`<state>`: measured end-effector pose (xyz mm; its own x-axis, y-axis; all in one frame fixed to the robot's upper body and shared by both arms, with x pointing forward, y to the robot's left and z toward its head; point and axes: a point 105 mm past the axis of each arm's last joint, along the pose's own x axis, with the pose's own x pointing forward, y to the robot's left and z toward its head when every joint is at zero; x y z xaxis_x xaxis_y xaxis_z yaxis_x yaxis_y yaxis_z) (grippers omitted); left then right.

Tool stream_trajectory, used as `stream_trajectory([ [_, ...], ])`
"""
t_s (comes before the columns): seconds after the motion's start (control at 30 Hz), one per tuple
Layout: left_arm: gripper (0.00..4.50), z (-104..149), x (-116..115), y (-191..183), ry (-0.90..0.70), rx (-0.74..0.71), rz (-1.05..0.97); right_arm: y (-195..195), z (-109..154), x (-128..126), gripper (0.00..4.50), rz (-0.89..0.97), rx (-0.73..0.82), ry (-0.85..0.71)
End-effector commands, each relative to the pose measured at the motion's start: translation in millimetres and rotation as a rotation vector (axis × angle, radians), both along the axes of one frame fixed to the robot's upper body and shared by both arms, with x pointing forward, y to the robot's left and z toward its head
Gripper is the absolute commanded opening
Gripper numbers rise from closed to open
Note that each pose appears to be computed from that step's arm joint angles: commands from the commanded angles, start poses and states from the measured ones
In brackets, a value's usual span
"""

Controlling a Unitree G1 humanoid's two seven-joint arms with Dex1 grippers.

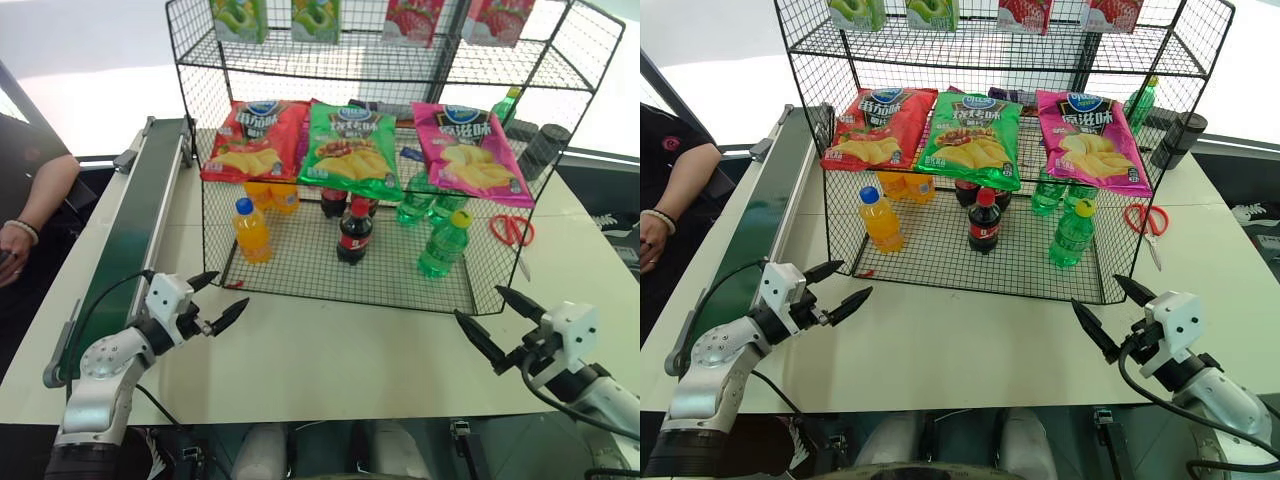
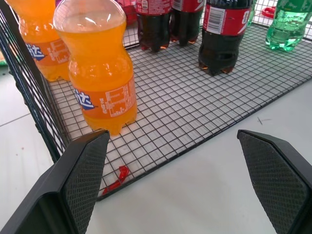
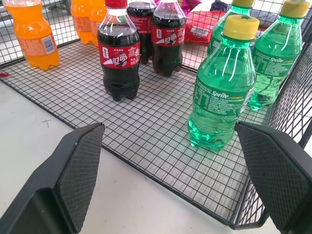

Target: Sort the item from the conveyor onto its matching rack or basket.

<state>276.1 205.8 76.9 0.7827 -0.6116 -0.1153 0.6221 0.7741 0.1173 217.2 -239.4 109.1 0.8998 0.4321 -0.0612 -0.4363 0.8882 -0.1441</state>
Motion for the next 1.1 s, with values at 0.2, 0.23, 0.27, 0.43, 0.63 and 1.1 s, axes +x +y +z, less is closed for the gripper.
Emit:
stream_trajectory([
  [0.2,4.5,12.7,1.9,1.4,-0.054,0.005,0.011,2.7,7.9,1.8,4.46,0.01,0.002,-0.041],
  [0.23,4.5,12.6,1.6,1.3,-0.053,0.004,0.011,2.7,7.8,1.7,4.46,0.009,0.003,-0.04],
  [0.27,4.5,12.6,1.4,1.2,-0.052,0.004,0.01,3.1,7.6,1.7,4.46,0.009,0.003,-0.04],
  [0.43,4.5,13.0,0.8,0.6,-0.055,0.003,0.011,3.9,6.8,1.4,4.46,0.008,0.004,-0.038],
  [0.63,4.5,13.5,0.2,-0.4,-0.057,0.0,0.012,4.2,5.4,0.7,4.46,0.004,0.005,-0.034],
  [1.1,4.5,16.2,5.4,-3.0,-0.066,0.001,0.013,6.4,7.5,6.5,4.46,-0.005,0.0,-0.049],
])
